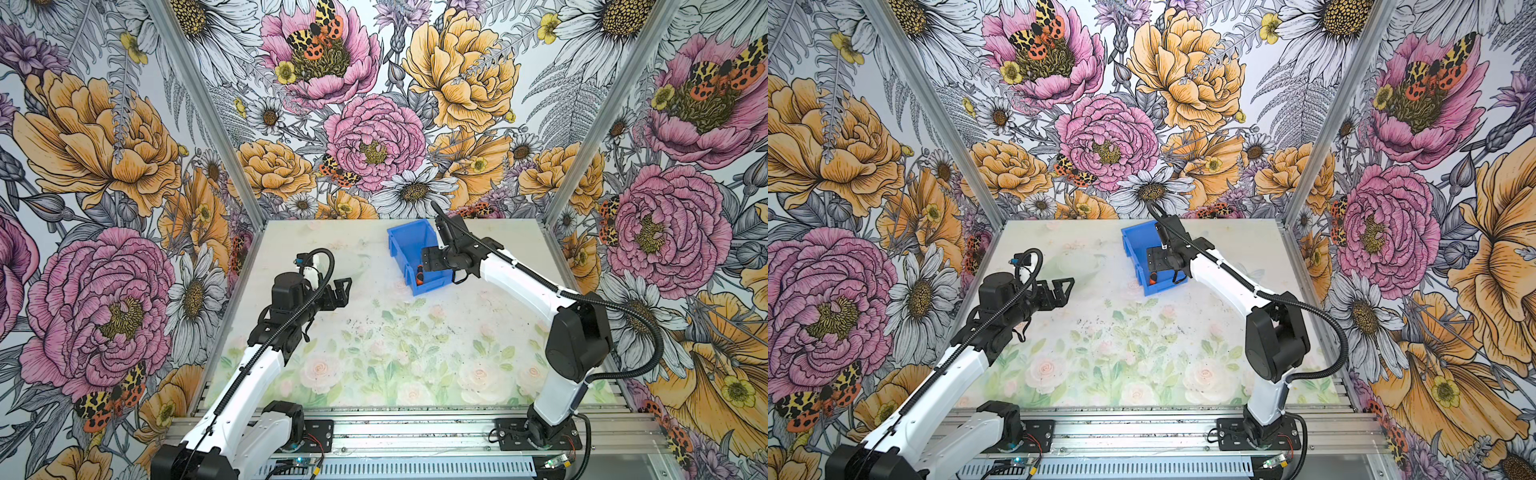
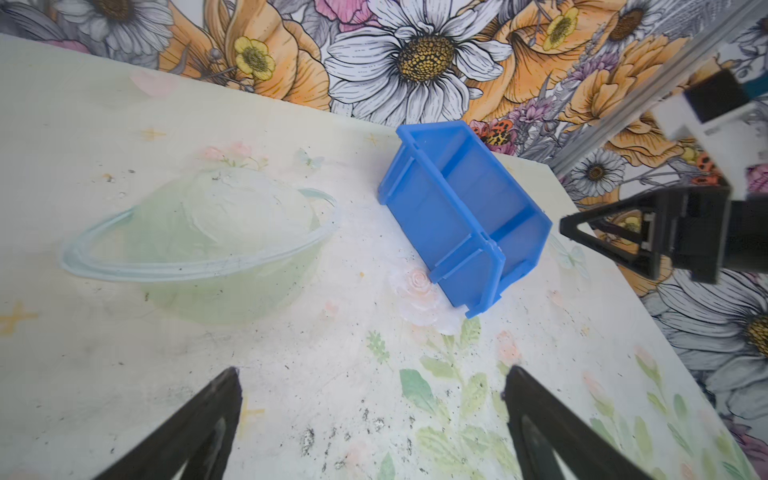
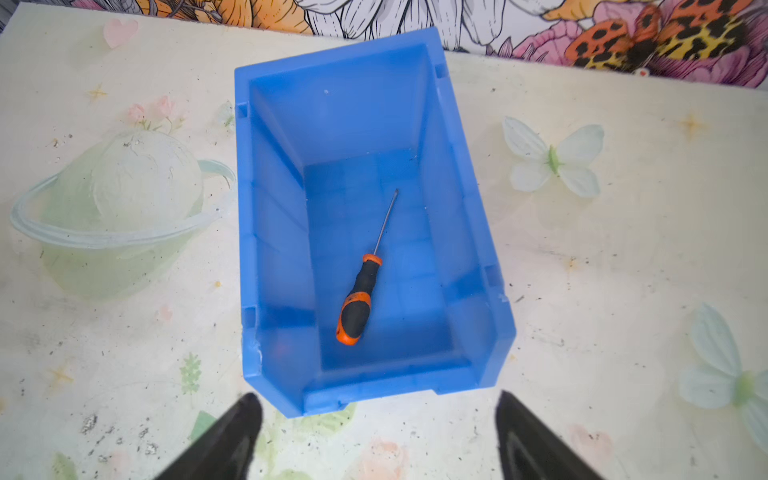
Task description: Put the screwdriver in the bin
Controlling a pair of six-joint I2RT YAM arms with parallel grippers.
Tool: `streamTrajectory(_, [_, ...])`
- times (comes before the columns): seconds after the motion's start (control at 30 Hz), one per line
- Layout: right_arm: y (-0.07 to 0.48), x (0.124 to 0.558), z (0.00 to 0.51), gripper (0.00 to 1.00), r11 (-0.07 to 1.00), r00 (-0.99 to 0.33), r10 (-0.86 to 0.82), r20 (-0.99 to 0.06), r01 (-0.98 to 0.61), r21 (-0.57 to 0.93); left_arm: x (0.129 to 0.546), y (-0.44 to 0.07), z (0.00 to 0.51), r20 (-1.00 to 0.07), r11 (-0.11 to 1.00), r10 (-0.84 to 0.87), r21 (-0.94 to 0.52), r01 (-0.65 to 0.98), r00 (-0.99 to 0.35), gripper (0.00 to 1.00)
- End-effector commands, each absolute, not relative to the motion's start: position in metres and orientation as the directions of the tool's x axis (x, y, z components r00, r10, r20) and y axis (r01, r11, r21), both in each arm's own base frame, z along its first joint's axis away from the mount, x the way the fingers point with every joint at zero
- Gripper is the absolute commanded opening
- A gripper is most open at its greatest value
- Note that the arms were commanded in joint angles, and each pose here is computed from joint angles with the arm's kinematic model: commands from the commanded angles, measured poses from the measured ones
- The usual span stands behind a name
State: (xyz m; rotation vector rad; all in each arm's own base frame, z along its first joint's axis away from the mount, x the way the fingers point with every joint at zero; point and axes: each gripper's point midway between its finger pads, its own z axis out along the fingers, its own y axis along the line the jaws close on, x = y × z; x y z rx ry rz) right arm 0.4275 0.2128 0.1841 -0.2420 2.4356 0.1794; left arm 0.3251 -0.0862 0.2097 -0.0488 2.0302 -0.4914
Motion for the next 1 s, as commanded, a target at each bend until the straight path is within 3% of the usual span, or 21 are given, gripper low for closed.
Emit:
streamTrajectory(0.0, [0.188, 0.418, 0.207, 0.99, 0.988, -0.705, -0.11, -0.701, -0.157, 0.004, 0.328, -0.044, 0.202, -0.862, 0.958, -0.271, -0.286, -0.031, -0.428, 0.99])
streamTrajectory(0.2, [0.144, 0.396, 0.222, 1.0, 0.997, -0.631, -0.038, -0.775, -0.079, 0.015, 0.312, 0.018, 0.2, -0.9, 0.933, -0.285, -0.181, -0.312, -0.33, 0.99])
streamTrajectory(0.33, [0.091, 0.382, 0.215, 1.0, 0.997, -0.578, 0.049, -0.815, 0.083, 0.001, 0.305, 0.044, 0.2, -0.91, 0.91, -0.28, -0.15, -0.387, -0.306, 0.99])
streamTrajectory(0.5, [0.018, 0.362, 0.204, 1.0, 0.923, -0.477, 0.12, -0.871, 0.378, -0.08, 0.308, 0.053, 0.199, -0.938, 0.92, -0.204, -0.086, -0.381, -0.281, 0.99])
streamTrajectory(0.63, [-0.016, 0.353, 0.198, 1.0, 0.823, -0.465, 0.061, -0.883, 0.524, -0.219, 0.315, 0.051, 0.195, -0.965, 0.945, -0.13, -0.051, -0.324, -0.229, 0.99])
streamTrajectory(0.77, [-0.03, 0.359, 0.177, 0.99, 0.811, -0.442, 0.095, -0.892, 0.554, -0.188, 0.318, 0.051, 0.189, -0.981, 0.954, -0.11, -0.06, -0.295, -0.157, 0.99])
streamTrajectory(0.9, [-0.01, 0.38, 0.17, 0.99, 0.913, -0.358, 0.08, -0.93, 0.4, -0.076, 0.326, 0.052, 0.187, -0.985, 0.955, -0.131, -0.095, -0.28, -0.111, 0.99])
streamTrajectory(0.97, [-0.008, 0.391, 0.171, 0.99, 0.922, -0.351, 0.055, -0.935, 0.378, -0.087, 0.331, 0.051, 0.183, -0.986, 0.958, -0.118, -0.081, -0.276, -0.118, 0.99])
